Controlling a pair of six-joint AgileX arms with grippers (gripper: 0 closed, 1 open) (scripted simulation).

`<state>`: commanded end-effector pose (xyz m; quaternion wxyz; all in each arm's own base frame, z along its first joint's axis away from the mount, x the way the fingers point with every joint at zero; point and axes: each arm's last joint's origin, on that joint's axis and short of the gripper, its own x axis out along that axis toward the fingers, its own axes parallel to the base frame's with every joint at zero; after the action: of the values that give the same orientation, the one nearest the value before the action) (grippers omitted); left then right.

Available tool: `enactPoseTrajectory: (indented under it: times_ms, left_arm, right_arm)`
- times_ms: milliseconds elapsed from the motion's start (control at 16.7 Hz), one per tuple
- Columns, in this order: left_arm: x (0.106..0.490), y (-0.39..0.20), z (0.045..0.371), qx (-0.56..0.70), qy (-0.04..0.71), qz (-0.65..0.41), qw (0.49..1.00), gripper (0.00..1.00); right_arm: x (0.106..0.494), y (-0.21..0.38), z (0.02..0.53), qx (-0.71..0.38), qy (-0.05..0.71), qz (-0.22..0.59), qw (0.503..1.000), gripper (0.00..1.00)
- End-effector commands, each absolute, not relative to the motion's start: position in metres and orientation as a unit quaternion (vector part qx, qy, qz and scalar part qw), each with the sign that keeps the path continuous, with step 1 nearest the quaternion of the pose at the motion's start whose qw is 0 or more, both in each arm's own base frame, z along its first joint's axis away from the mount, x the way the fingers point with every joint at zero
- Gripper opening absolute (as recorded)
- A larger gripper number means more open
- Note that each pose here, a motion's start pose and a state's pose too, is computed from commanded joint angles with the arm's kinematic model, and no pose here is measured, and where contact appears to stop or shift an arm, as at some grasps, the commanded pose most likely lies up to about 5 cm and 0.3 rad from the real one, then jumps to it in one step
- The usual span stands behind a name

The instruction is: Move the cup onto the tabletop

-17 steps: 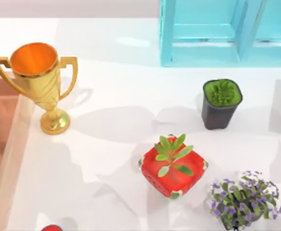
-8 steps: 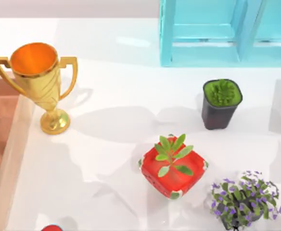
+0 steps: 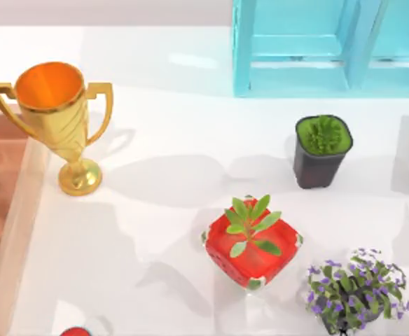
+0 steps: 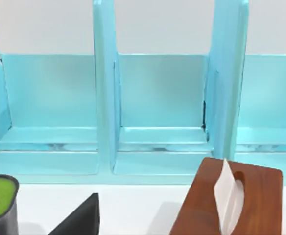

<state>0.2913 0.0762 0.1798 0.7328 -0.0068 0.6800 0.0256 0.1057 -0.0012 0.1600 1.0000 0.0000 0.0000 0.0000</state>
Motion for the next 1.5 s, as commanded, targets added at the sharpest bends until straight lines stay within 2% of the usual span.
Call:
enactPoseTrajectory:
  times_ms: [300,600,1140,1500]
  left_arm:
    - [0.302,0.050,0.227,-0.028,0.653,0.050,0.756,0.00]
    - [0.285,-0.014,0.256,-0.001,0.695,0.005,0.719,0.00]
    - [0.279,-0.036,0.257,0.009,0.712,-0.005,0.702,0.00]
    - [0.258,-0.129,0.257,0.015,0.716,-0.003,0.698,0.00]
  right_arm:
    - [0.106,-0.001,0.160,0.000,0.000,0.000,1.000,1.00]
    - [0.106,-0.001,0.160,0.000,0.000,0.000,1.000,1.00]
    - [0.106,-0.001,0.160,0.000,0.000,0.000,1.000,1.00]
    - [0.106,-0.001,0.160,0.000,0.000,0.000,1.000,1.00]
